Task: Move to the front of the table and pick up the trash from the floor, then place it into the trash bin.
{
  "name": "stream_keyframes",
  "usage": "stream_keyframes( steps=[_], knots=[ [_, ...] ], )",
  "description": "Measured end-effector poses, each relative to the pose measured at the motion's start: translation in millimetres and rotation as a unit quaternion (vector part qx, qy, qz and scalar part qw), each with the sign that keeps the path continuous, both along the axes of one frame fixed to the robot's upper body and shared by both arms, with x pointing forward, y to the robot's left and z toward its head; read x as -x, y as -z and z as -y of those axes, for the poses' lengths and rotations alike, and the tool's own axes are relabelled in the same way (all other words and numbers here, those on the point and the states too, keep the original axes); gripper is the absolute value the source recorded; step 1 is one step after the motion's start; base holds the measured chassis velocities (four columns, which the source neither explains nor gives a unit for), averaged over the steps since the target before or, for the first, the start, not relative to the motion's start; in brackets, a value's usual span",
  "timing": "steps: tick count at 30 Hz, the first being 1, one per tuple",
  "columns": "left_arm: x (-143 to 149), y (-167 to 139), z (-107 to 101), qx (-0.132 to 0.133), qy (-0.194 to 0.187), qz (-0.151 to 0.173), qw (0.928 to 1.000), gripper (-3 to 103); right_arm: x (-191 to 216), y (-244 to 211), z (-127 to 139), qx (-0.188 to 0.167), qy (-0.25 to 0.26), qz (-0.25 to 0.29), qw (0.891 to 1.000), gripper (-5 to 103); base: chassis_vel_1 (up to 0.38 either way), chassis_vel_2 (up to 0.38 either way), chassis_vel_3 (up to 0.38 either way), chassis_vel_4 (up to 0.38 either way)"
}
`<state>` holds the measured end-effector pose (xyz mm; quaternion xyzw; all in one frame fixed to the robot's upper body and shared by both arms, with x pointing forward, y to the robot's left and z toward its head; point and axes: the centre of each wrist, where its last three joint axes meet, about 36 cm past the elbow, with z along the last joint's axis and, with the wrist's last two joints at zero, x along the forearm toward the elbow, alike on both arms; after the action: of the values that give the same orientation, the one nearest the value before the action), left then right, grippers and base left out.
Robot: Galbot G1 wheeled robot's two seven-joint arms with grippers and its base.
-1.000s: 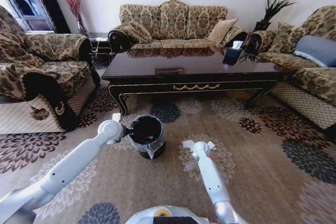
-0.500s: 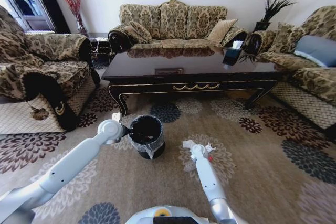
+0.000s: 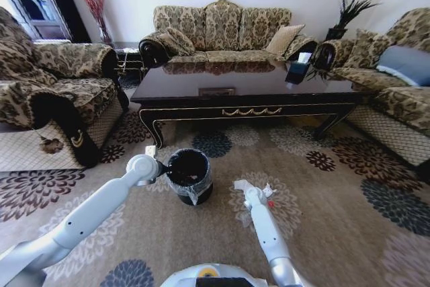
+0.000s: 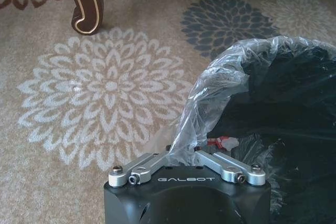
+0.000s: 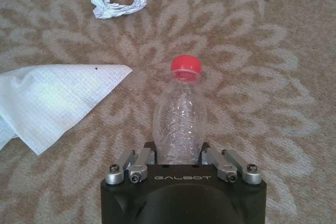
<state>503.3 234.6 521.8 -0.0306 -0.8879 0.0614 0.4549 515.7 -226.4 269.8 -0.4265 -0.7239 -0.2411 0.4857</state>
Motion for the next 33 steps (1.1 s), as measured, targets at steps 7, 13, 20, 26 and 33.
stream_keyframes(
  steps=[7,13,20,26,33],
  knots=[
    [4.7,0.0,-0.7,0.0,0.001,0.001,1.0,0,4.1,-2.3,5.0,0.004,0.001,0.001,1.0,27,0.0,0.0,0.0,0.0],
    [8.5,0.9,-2.0,-0.003,0.002,0.0,1.0,0,11.3,-19.2,13.1,0.017,-0.001,0.019,1.0,27,0.0,0.0,0.0,0.0],
    [13.1,2.7,4.7,-0.004,0.011,0.001,0.9999,0,33.0,-58.7,27.2,0.038,-0.018,0.076,0.996,27,0.0,0.0,0.0,0.0],
    [15.9,4.6,15.5,-0.009,0.027,-0.001,0.9996,0,65.1,-98.4,29.1,0.043,-0.054,0.138,0.988,27,0.0,0.0,0.0,0.0],
    [14.4,3.1,44.8,-0.006,0.066,-0.003,0.9978,0,119.4,-127.9,32.9,0.051,-0.104,0.199,0.973,27,0.0,0.0,0.0,0.0]
  ],
)
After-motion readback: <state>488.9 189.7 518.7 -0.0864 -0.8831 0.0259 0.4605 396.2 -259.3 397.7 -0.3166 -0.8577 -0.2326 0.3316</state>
